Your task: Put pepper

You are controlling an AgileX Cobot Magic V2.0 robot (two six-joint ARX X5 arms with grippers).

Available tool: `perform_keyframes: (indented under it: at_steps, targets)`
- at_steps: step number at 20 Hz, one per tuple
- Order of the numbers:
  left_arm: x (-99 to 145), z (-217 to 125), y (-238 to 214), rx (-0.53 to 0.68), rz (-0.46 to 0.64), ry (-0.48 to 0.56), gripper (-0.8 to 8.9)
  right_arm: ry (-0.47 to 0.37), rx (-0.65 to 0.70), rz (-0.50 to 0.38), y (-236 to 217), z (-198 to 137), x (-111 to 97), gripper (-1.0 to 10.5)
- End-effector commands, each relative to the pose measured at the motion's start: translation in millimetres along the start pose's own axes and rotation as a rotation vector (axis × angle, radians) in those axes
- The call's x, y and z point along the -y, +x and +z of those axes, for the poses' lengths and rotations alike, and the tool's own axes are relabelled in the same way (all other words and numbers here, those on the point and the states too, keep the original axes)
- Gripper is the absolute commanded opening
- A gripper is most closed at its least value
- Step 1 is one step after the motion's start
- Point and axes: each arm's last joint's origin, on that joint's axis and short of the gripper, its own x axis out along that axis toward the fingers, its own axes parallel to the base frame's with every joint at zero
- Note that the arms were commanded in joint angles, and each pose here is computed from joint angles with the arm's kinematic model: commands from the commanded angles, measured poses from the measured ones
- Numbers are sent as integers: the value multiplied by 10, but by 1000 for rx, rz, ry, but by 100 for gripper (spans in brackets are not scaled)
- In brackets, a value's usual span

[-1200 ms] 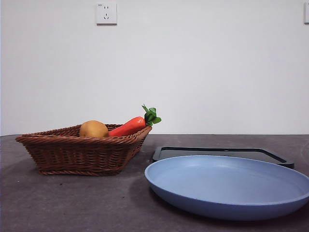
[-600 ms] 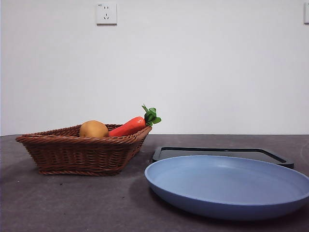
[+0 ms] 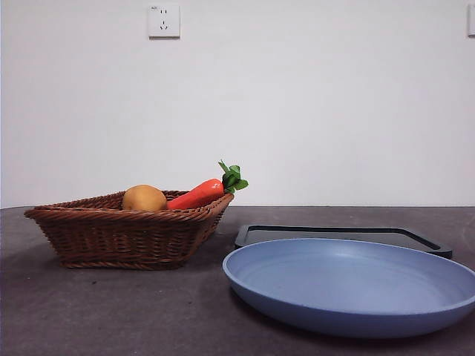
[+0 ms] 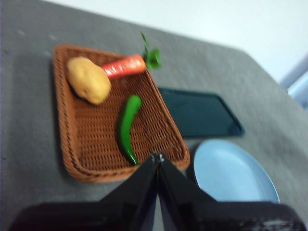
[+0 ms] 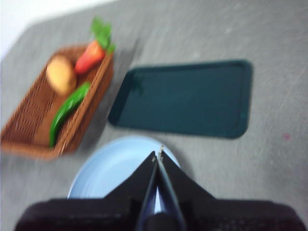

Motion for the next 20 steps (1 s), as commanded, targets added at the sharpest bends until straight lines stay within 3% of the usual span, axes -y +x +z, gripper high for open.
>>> perform_keyframes:
  at_steps: [1, 6, 11, 12, 14, 15, 20]
  targets:
    - [48, 164, 9, -68, -44, 95, 7, -103, -83, 5, -83, 151, -70, 5]
    - [115, 314, 60, -229, -88, 125, 7, -165, -257, 28, -160, 271, -123, 5]
    - [124, 320, 74, -239, -99, 123, 19, -164, -279, 26, -143, 262, -116, 16]
    - [124, 320, 74, -239, -100, 123, 83, -164, -279, 27, -142, 262, -116, 49]
    - [125, 319, 74, -240, -100, 122, 321, -157, -279, 25, -142, 262, -116, 222]
    - [125, 319, 74, -240, -103, 121, 378, -151, -280, 25, -142, 261, -116, 298]
    - [131, 319, 73, -240, -122, 117, 378, -134, -321, 23, -103, 247, -101, 312]
